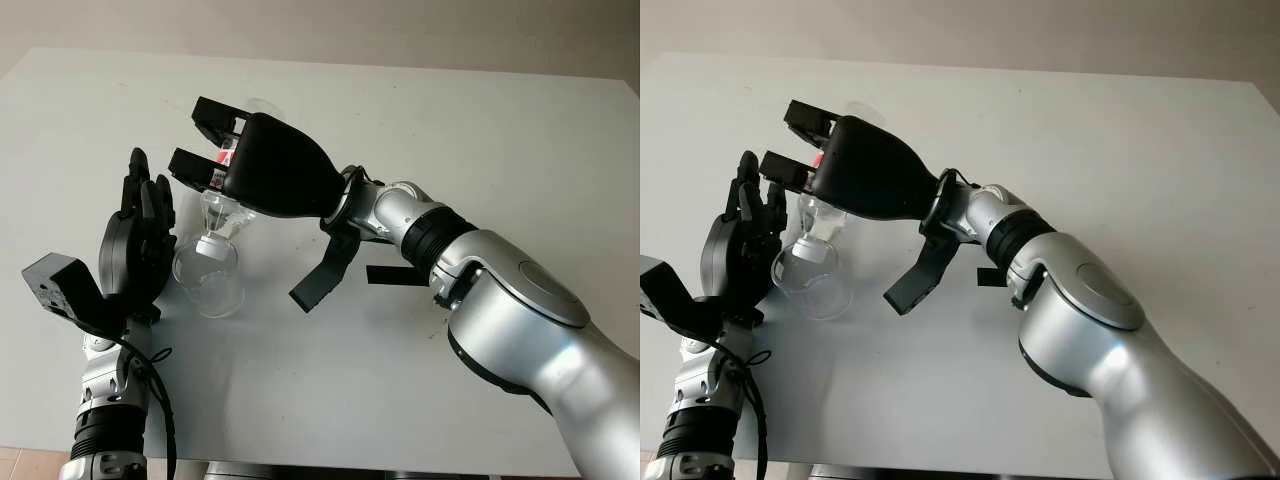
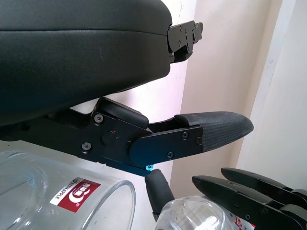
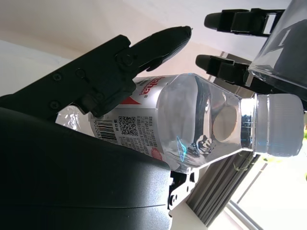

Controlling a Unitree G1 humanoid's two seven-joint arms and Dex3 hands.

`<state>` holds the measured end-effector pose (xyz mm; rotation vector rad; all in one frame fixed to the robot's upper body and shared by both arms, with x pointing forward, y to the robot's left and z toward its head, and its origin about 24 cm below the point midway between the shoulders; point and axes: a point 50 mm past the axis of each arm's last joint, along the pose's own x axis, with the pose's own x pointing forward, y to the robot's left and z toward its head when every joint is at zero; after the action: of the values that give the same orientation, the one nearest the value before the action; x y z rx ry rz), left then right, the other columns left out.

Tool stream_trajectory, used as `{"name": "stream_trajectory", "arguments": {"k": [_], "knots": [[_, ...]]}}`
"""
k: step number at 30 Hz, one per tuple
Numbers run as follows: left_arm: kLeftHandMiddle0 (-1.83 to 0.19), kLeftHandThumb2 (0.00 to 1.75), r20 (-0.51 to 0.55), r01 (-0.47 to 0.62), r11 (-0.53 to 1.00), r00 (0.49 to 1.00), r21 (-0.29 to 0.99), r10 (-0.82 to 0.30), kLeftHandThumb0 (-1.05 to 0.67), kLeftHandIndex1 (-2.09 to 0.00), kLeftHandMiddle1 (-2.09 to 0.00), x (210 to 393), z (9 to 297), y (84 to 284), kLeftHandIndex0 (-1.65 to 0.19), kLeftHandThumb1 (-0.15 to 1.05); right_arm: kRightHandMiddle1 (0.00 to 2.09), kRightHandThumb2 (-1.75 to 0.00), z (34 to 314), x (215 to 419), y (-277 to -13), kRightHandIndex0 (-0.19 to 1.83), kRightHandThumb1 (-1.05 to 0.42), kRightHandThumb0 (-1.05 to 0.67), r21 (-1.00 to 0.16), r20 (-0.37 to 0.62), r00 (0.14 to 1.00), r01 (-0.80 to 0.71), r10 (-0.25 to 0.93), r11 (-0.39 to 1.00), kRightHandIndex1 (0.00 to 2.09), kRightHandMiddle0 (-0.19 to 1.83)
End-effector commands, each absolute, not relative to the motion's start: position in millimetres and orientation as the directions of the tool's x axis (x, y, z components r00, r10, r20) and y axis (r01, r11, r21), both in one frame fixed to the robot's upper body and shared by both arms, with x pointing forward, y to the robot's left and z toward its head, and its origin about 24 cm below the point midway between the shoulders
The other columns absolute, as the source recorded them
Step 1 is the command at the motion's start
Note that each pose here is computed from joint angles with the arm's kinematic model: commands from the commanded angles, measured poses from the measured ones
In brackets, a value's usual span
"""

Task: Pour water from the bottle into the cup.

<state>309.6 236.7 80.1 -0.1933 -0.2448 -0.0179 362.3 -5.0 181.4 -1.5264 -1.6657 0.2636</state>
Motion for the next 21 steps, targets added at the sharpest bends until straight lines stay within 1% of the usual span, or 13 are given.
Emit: {"name": "stream_trajectory", "arguments": {"k": [1,7,9,12,13,15,16,18,19,21], "knots": [[0.19,0.6,0.229,0.044,0.979,0.973,-0.198,0.002,-0.85,0.0,0.0,310.0,76,235.0,0.19,1.05,2.09,-0.21,195,361,1,1.22,-1.05,-0.4,-0.609,0.441,0.044,0.749,0.896,0.263,2.09,0.79],[0.19,0.59,0.229,0.042,0.98,0.973,-0.196,0.004,-0.85,0.0,0.0,310.0,76,235.7,0.19,1.05,2.09,-0.21,194,361,0,1.23,-1.05,-0.4,-0.621,0.455,0.046,0.733,0.889,0.279,2.09,0.83],[0.19,0.6,0.23,0.048,0.98,0.973,-0.192,-0.003,-0.85,0.0,0.0,310.0,76,235.7,0.19,1.05,2.09,-0.2,195,361,-1,1.27,-1.05,-0.4,-0.641,0.491,0.072,0.704,0.868,0.304,2.09,0.83],[0.19,0.6,0.226,0.049,0.979,0.974,-0.198,-0.003,-0.85,0.0,0.0,309.9,76,235.7,0.19,1.05,2.09,-0.2,197,363,-7,1.31,-1.04,-0.38,-0.668,0.561,0.12,0.651,0.819,0.362,2.09,0.89],[0.19,0.6,0.225,0.048,0.979,0.974,-0.2,-0.002,-0.85,0.0,0.0,310.0,76,235.6,0.19,1.05,2.09,-0.25,197,364,-10,1.33,-1.04,-0.33,-0.69,0.592,0.156,0.606,0.791,0.397,2.09,0.93],[0.19,0.6,0.225,0.05,0.979,0.974,-0.199,-0.004,-0.85,0.0,0.0,310.1,76,235.5,0.19,1.05,2.09,-0.6,199,366,-16,1.32,-0.89,-0.26,-0.722,0.634,0.236,0.521,0.736,0.455,2.09,0.96],[0.19,0.6,0.224,0.049,0.979,0.975,-0.198,-0.003,-0.85,0.0,0.0,310.0,76,235.5,0.19,1.05,2.09,-0.7,200,369,-20,1.33,-0.85,-0.23,-0.74,0.649,0.307,0.467,0.696,0.484,2.09,0.95],[0.19,0.6,0.223,0.048,0.98,0.975,-0.194,-0.003,-0.85,0.0,0.0,310.1,76,235.8,0.19,1.05,2.09,-0.68,201,373,-27,1.34,-0.84,-0.21,-0.749,0.663,0.407,0.378,0.628,0.545,2.09,0.91],[0.19,0.6,0.224,0.047,0.98,0.975,-0.193,-0.003,-0.85,0.0,0.0,310.3,76,236.0,0.19,1.05,2.09,-0.74,203,375,-32,1.33,-0.77,-0.15,-0.737,0.673,0.45,0.336,0.587,0.587,2.09,0.89],[0.19,0.6,0.225,0.048,0.981,0.974,-0.191,-0.004,-0.85,0.0,0.0,310.6,76,236.3,0.19,1.05,2.09,-0.87,204,379,-41,1.38,-0.69,-0.1,-0.709,0.672,0.527,0.252,0.521,0.659,2.09,0.97]]}}
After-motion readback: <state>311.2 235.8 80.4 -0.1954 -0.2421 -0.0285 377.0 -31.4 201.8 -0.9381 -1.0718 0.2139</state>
